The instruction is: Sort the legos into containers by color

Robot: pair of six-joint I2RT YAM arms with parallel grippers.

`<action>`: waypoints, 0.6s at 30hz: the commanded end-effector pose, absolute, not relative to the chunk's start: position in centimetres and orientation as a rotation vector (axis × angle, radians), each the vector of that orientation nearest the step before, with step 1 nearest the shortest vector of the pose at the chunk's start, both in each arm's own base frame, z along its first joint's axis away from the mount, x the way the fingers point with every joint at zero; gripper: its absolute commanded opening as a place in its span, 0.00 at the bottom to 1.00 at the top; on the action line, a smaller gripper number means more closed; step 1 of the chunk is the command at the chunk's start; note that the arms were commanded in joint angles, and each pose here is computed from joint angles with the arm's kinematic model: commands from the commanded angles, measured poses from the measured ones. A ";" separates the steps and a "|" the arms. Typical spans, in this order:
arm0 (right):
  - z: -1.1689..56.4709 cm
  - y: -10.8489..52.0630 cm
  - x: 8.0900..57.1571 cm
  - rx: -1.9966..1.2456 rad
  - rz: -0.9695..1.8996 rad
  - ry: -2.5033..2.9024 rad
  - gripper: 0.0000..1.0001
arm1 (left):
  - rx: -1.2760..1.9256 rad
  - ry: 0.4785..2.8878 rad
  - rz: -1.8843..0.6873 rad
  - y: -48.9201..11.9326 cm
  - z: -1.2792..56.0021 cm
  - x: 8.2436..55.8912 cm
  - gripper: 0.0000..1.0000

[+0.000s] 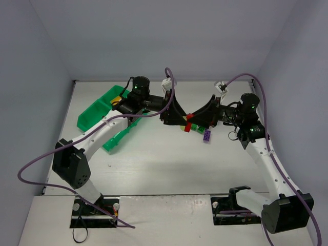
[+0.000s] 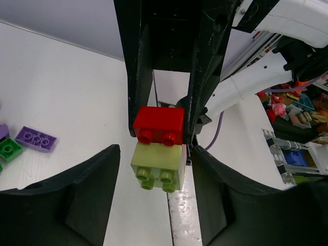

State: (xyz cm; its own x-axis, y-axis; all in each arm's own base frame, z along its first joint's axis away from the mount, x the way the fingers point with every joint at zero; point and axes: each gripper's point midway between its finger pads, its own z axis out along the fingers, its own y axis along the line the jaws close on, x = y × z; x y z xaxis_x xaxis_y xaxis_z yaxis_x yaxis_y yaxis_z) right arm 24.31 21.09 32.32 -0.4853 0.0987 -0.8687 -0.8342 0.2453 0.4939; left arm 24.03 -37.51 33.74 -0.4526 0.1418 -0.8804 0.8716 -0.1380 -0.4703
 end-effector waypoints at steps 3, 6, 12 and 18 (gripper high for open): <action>35.3 21.2 23.8 -0.773 1.306 1.519 0.00 | 1.228 1.395 -1.650 -37.3 37.1 23.0 0.49; 35.3 21.2 23.8 -0.773 1.308 1.521 0.00 | 1.235 1.401 -1.659 -37.2 37.1 22.6 0.49; 35.2 21.1 23.6 -0.774 1.307 1.520 0.00 | 1.241 1.412 -1.662 -36.8 36.8 22.6 0.45; 35.4 21.2 23.3 -0.783 1.315 1.514 0.00 | 1.261 1.409 -1.686 -36.6 36.6 22.2 0.16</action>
